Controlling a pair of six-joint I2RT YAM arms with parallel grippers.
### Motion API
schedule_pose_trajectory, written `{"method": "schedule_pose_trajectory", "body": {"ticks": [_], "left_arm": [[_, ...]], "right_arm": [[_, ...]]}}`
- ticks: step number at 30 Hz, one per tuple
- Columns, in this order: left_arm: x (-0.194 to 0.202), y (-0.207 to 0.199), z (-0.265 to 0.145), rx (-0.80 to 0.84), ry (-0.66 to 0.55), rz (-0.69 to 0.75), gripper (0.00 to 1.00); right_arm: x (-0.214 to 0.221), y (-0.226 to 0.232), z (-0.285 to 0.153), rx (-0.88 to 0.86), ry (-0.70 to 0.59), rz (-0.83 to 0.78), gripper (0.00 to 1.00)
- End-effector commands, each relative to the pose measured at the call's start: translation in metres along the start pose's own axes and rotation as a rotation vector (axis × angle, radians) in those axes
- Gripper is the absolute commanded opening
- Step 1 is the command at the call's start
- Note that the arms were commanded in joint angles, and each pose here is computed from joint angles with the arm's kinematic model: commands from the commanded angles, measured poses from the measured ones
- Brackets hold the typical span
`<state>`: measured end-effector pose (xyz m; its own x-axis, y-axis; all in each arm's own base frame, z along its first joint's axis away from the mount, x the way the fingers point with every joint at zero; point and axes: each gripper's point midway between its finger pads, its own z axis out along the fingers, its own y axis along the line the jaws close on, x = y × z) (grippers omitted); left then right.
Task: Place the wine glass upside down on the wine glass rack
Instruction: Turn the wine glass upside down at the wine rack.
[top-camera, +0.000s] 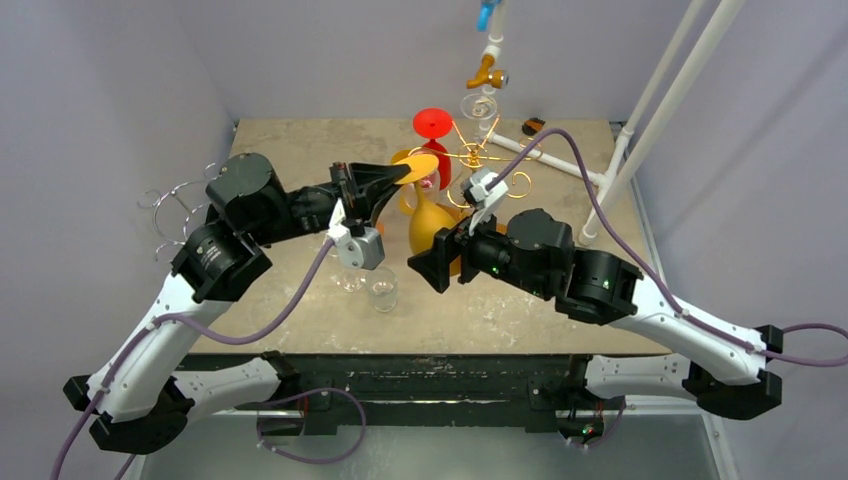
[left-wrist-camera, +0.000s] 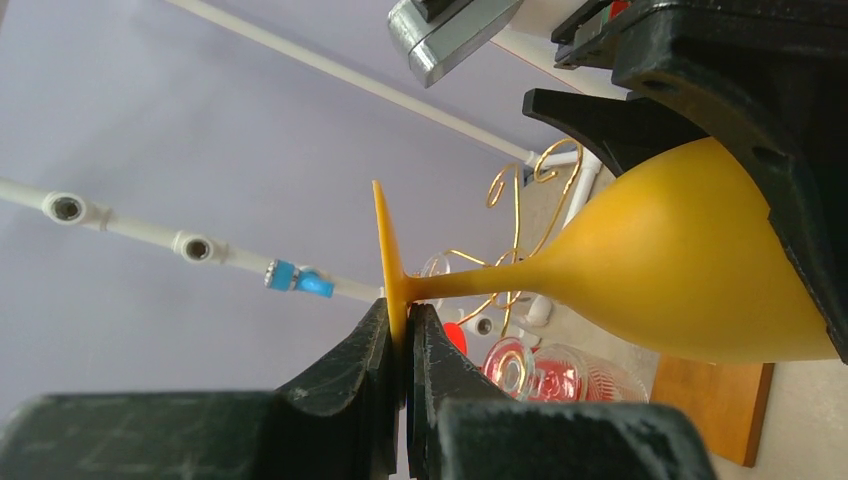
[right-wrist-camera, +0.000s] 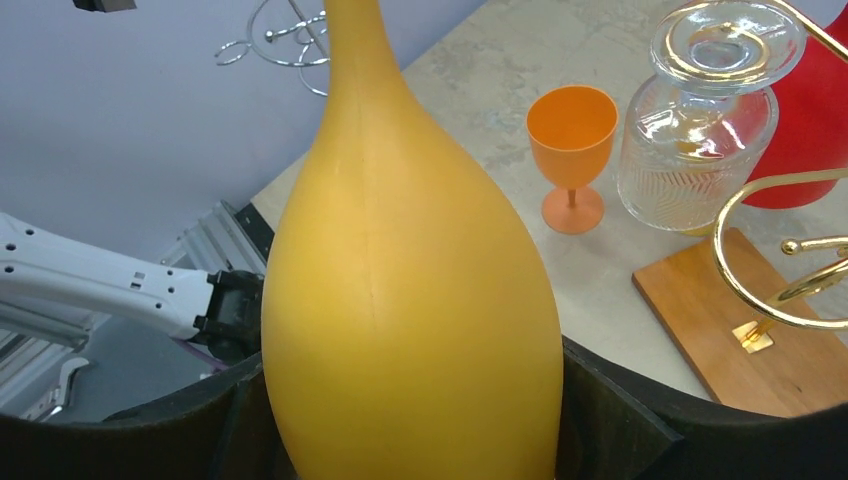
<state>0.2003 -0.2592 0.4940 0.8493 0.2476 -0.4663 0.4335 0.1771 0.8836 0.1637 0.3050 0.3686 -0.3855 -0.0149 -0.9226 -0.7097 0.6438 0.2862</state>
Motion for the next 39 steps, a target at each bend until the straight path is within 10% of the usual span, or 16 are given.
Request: {"method": "schedule_pose_trajectory", "body": {"ticks": [1,5,8,10,28,39], "left_arm": [[-0.016,0.005,0.001,-0.003,-0.074,0.058,0.0],[-0.013,-0.005,0.003,0.026,-0.077,0.038,0.05],[-0.012,-0.004,0.005,0.011,-0.072,-0.068,0.81],[-0.012,0.003,0.007,-0.016,-0.054,-0.2,0.97],[0.028,0.006,-0.004,-0.039,0.308,-0.653,1.0],[0.032,-0.002,-0.018,-0.045,0.37,-0.683,1.0]], "right_arm": [[-0.02,-0.01,-0.017,0.016,-0.165,0.068,0.73],[-0.019,-0.025,-0.035,0.04,-0.242,0.097,0.62],[-0.012,-0.04,-0.044,0.099,-0.255,0.117,0.58],[0.0,-0.051,-0.047,0.135,-0.254,0.133,0.56],[0.059,-0.121,-0.045,0.436,-0.246,0.068,0.55],[0.056,-0.143,-0.018,0.499,-0.25,0.093,0.53]]}}
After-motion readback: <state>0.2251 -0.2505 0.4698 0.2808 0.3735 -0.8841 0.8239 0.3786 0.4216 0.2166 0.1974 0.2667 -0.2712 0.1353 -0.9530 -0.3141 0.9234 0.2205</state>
